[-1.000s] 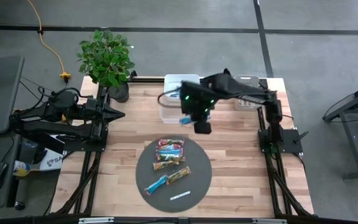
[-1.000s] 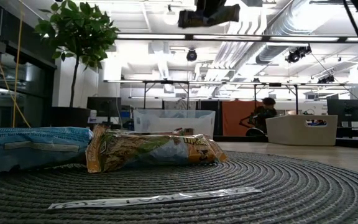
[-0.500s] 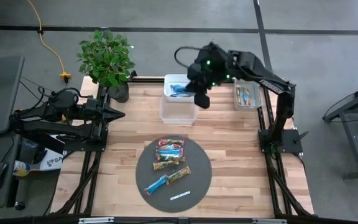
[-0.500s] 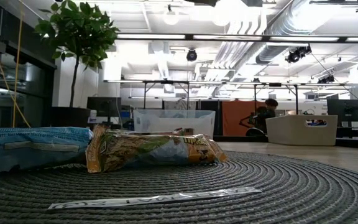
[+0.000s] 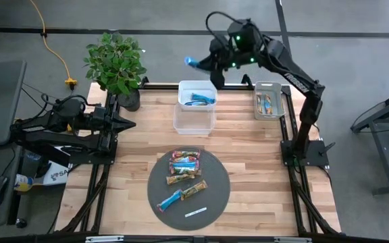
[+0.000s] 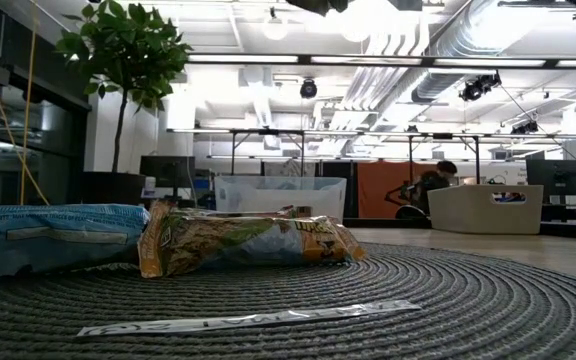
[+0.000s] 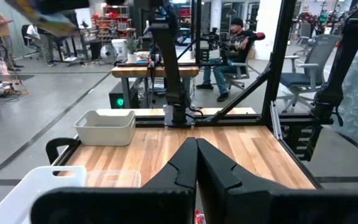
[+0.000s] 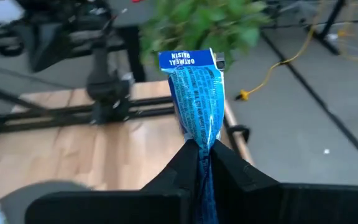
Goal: Pick and place Granola Bars by type
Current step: Put the blue granola bar into the white bin
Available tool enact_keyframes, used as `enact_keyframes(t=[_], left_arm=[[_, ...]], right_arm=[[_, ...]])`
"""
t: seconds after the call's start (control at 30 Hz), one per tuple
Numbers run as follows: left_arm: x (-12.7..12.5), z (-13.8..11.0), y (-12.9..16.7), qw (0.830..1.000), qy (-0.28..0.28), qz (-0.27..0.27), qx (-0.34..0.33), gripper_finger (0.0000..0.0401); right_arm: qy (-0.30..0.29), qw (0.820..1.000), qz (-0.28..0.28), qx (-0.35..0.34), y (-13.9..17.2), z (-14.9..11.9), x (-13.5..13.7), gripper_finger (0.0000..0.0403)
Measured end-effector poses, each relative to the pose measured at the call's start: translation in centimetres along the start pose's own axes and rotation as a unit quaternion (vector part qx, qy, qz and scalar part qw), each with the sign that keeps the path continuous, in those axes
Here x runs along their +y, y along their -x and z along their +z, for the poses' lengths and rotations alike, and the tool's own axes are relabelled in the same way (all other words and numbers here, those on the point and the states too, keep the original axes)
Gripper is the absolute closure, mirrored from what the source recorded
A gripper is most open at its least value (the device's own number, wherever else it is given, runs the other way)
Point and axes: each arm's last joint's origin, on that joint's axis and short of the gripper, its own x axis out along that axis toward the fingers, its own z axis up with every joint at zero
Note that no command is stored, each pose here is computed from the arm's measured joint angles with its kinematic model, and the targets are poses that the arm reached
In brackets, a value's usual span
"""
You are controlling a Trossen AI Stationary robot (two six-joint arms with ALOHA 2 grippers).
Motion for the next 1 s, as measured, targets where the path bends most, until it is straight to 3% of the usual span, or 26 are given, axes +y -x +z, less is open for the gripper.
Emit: enact_keyframes(t=[0.17,0.5,0.77,1.0], left_arm=[[0.0,0.0,0.0,1.0,0.0,0.0,0.0,0.04],[0.0,0.0,0.0,1.0,0.0,0.0,0.0,0.04],[0.0,0.0,0.0,1.0,0.0,0.0,0.0,0.04],[0.0,0.0,0.0,1.0,0.0,0.0,0.0,0.04]], right_arm=[[-0.017,0.998,-0.053,0.008,-1.2,-0.9,-3.3,0.0384],[-0.085,0.988,-0.096,0.085,-8.6,-6.4,-10.5,0.0384],[-0.132,0.975,-0.078,0.161,-14.6,-12.8,-14.3,0.0384],[-0.134,0.968,-0.032,0.207,-18.0,-16.8,-15.0,0.0384]])
